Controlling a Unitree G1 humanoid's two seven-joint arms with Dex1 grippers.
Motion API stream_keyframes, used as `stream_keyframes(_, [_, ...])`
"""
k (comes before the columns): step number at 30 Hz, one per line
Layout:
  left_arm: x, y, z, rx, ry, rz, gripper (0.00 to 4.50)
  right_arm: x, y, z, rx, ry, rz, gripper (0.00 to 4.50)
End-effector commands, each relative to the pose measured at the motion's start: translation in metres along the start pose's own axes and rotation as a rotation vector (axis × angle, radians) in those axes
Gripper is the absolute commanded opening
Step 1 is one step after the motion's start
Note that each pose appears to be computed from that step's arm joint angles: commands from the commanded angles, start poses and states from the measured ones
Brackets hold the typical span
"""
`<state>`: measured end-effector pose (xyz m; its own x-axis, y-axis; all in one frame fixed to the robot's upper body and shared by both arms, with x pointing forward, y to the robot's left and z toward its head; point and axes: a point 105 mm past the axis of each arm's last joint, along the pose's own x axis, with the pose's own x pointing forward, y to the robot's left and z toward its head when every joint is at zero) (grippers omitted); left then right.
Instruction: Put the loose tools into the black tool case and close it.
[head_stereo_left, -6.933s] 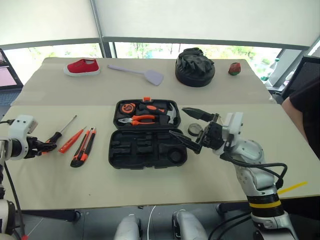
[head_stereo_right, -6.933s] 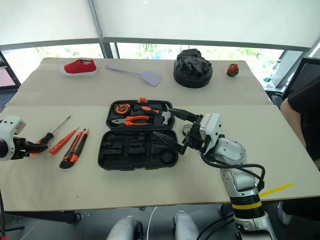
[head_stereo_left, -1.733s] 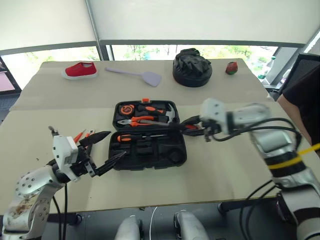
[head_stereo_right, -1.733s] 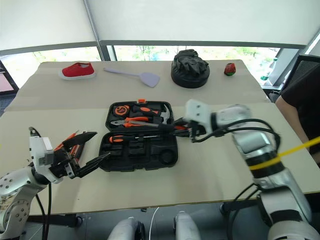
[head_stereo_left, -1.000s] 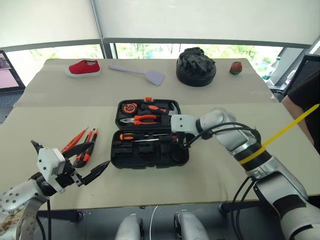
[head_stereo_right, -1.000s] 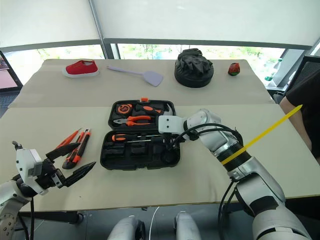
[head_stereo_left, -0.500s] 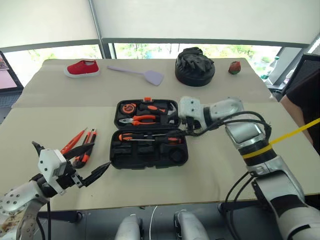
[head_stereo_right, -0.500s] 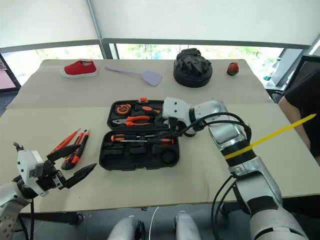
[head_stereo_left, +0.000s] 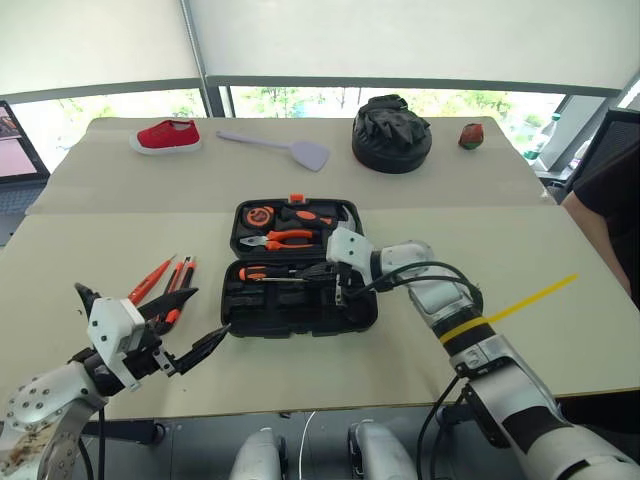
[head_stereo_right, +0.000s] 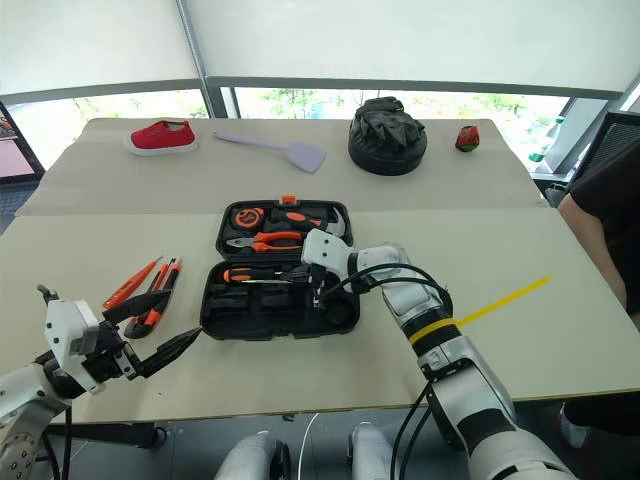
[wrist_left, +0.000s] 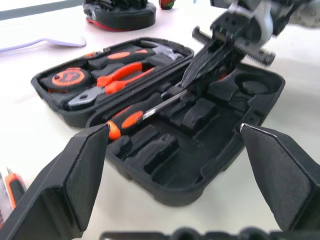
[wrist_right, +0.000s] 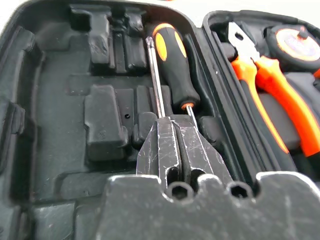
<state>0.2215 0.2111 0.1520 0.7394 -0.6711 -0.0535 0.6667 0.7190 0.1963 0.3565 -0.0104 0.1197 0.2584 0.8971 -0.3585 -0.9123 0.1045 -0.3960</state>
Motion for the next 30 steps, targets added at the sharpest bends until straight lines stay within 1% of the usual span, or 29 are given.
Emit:
stream_keyframes(1, [0.003,-0.002,0.016,0.029,-0.021,0.0,4.5,0.003,0.001,-0.011,0.014,0.04,-0.006,0.04])
stream_keyframes(6, [0.005,-0.001,0.018,0.029,-0.006,0.009,4.5,0.008,0.007,-0.03,-0.056,0.126,0.025,0.04])
stream_keyframes(10, [0.006,0.0,0.016,0.018,0.005,0.013,4.5,0.014,0.006,-0.037,0.003,0.149,0.008,0.04])
stream_keyframes(13, [0.005,0.0,0.014,0.007,0.015,0.015,4.5,0.016,0.006,-0.034,0.016,0.137,0.013,0.04])
stream_keyframes(14, [0.003,0.0,0.012,0.003,0.02,0.016,4.5,0.016,0.005,-0.029,0.019,0.112,0.017,0.04])
stream_keyframes(18, [-0.005,0.002,0.005,-0.016,0.029,0.043,4.5,0.005,-0.007,0.011,0.007,-0.069,-0.012,0.04])
stream_keyframes(20, [-0.013,0.007,0.002,-0.024,0.025,0.088,4.5,-0.01,-0.018,0.035,0.007,-0.204,-0.061,0.04])
stream_keyframes(21, [-0.016,0.009,0.001,-0.027,0.021,0.106,4.5,-0.016,-0.021,0.041,0.008,-0.245,-0.076,0.04])
stream_keyframes(23, [-0.027,0.018,-0.001,-0.043,0.004,0.182,4.5,-0.039,-0.028,0.054,0.003,-0.348,-0.116,0.04])
stream_keyframes(24, [-0.034,0.022,-0.002,-0.047,0.003,0.215,4.5,-0.048,-0.026,0.052,0.026,-0.364,-0.111,0.04])
stream_keyframes(25, [-0.053,0.03,-0.009,-0.062,0.019,0.288,4.5,-0.067,-0.023,0.044,0.06,-0.378,-0.127,0.3])
stream_keyframes(27, [-0.086,0.038,-0.02,-0.074,0.067,0.391,4.5,-0.091,-0.015,0.029,0.079,-0.367,-0.156,0.8])
stream_keyframes(28, [-0.098,0.04,-0.025,-0.075,0.091,0.425,4.5,-0.099,-0.011,0.025,0.071,-0.358,-0.173,1.08])
stream_keyframes(30, [-0.139,0.048,-0.039,-0.073,0.156,0.561,4.5,-0.114,0.005,0.01,0.085,-0.314,-0.185,1.77])
